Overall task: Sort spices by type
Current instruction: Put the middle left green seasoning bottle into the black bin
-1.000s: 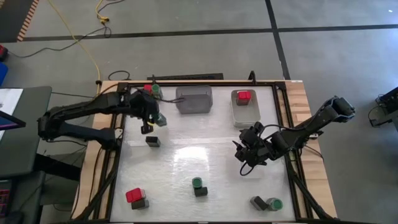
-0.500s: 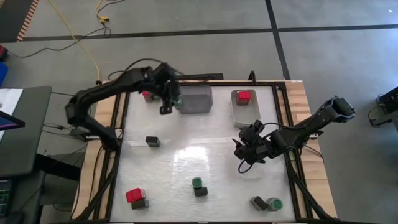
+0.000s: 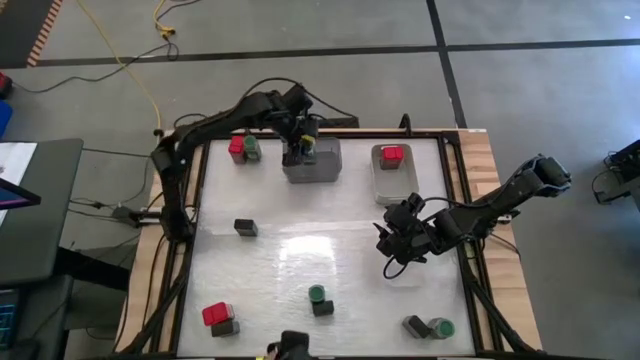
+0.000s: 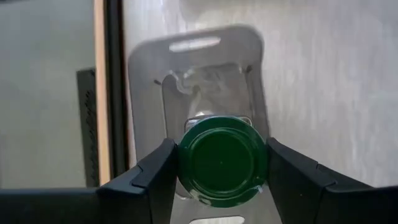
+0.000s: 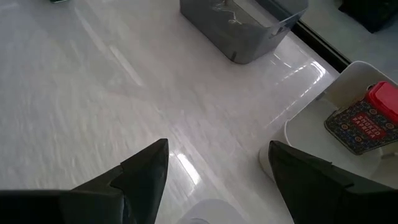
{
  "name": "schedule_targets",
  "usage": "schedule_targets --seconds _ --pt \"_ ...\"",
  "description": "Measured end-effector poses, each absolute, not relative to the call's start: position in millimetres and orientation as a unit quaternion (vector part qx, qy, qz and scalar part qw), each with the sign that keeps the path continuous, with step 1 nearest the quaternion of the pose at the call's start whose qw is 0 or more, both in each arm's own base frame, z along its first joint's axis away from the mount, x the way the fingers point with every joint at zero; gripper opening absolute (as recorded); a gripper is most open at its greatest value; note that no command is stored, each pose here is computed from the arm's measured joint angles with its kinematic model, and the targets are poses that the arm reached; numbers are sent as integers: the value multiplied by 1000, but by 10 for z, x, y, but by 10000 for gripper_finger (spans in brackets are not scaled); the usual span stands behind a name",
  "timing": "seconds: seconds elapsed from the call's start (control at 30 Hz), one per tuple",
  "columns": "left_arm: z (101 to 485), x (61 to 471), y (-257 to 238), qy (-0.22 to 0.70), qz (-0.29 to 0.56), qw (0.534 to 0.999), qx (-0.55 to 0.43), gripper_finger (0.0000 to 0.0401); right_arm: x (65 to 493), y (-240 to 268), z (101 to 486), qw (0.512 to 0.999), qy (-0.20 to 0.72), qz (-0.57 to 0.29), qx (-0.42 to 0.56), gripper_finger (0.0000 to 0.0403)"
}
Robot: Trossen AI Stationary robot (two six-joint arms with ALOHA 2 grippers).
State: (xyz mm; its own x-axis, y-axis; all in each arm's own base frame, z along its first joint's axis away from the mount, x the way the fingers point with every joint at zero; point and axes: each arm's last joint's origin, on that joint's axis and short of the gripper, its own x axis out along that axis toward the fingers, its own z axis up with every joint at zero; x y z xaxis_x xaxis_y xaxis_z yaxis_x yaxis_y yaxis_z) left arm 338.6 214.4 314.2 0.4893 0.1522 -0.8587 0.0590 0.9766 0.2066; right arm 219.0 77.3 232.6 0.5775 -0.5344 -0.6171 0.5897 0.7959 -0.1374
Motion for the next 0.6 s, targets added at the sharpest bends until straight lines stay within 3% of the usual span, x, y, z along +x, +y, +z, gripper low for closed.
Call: schedule_targets --seconds 0.3,0.6 --pt "2828 3400 2477 508 24 859 61 203 2189 773 2325 887 334 -316 40 306" --pt "2747 3364 2558 518 25 853 52 203 2187 772 2324 887 335 -317 39 306"
